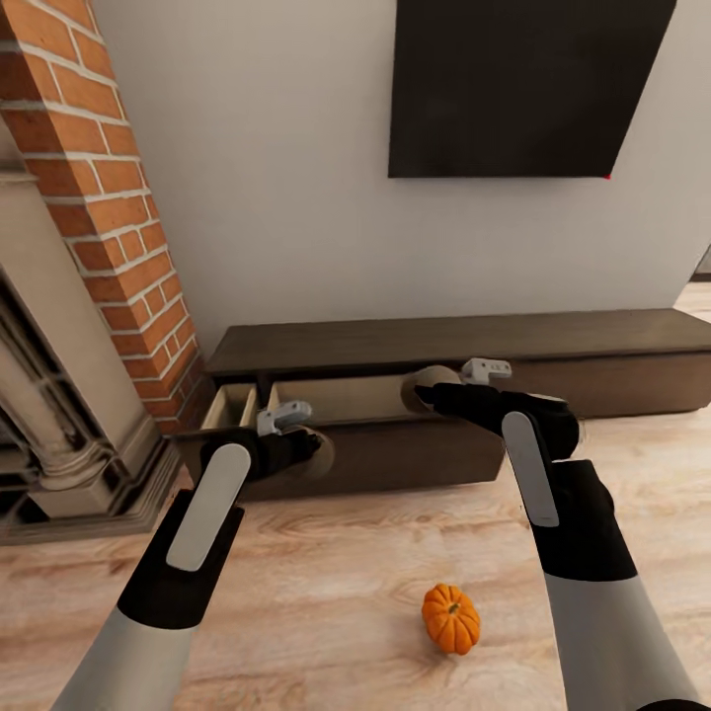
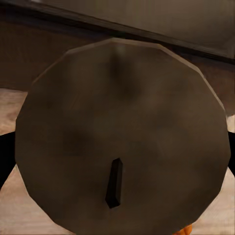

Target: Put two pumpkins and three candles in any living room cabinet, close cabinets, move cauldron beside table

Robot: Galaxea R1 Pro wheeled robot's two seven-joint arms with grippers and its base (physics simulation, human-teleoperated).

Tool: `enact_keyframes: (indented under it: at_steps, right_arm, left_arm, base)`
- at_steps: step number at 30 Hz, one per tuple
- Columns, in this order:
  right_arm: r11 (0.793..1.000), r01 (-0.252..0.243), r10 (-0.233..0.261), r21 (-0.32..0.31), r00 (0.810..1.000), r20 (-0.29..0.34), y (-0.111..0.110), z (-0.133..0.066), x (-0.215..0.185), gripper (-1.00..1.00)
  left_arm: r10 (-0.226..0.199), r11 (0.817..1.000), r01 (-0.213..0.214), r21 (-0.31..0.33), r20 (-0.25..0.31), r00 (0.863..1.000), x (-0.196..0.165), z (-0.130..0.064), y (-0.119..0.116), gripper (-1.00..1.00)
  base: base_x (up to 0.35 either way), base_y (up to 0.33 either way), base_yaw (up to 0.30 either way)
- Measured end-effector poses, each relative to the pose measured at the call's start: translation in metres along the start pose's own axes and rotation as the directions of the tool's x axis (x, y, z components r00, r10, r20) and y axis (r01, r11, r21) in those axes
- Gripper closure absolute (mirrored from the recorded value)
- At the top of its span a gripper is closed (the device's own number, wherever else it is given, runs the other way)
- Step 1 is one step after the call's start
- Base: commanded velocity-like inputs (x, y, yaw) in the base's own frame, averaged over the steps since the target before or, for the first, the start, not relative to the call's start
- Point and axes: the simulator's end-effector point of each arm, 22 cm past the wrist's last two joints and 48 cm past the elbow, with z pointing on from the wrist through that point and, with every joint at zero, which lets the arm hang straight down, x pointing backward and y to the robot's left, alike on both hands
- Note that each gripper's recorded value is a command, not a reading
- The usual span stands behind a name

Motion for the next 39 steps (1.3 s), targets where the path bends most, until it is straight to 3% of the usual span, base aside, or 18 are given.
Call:
enact_keyframes:
  at_steps: [8,16,32,39]
  right_arm:
    - [1.0,0.001,-0.001,0.0,1.0,-0.001,0.0,0.0,0.0,1.0]
    - [1.0,0.001,-0.001,0.006,1.0,-0.001,-0.001,0.0,0.001,1.0]
    - [1.0,0.008,-0.008,0.0,0.998,0.061,0.007,-0.029,-0.033,1.0]
    - [1.0,0.008,-0.009,0.007,0.999,0.05,0.007,-0.028,-0.044,1.0]
  left_arm:
    - [0.008,1.0,-0.008,0.011,0.005,1.0,-0.004,-0.001,-0.004,1.0]
    - [0.012,1.0,-0.012,0.015,0.003,1.0,-0.003,-0.001,-0.006,1.0]
    - [0.017,0.999,-0.019,0.027,0.065,0.998,-0.022,-0.032,-0.017,1.0]
    - [0.019,1.0,-0.021,0.021,0.081,0.997,-0.029,-0.043,-0.016,1.0]
  base:
    - [0.212,0.286,0.259]
    - [0.194,0.27,0.053]
    - [0.014,0.019,0.001]
    - [0.0,0.0,-0.002]
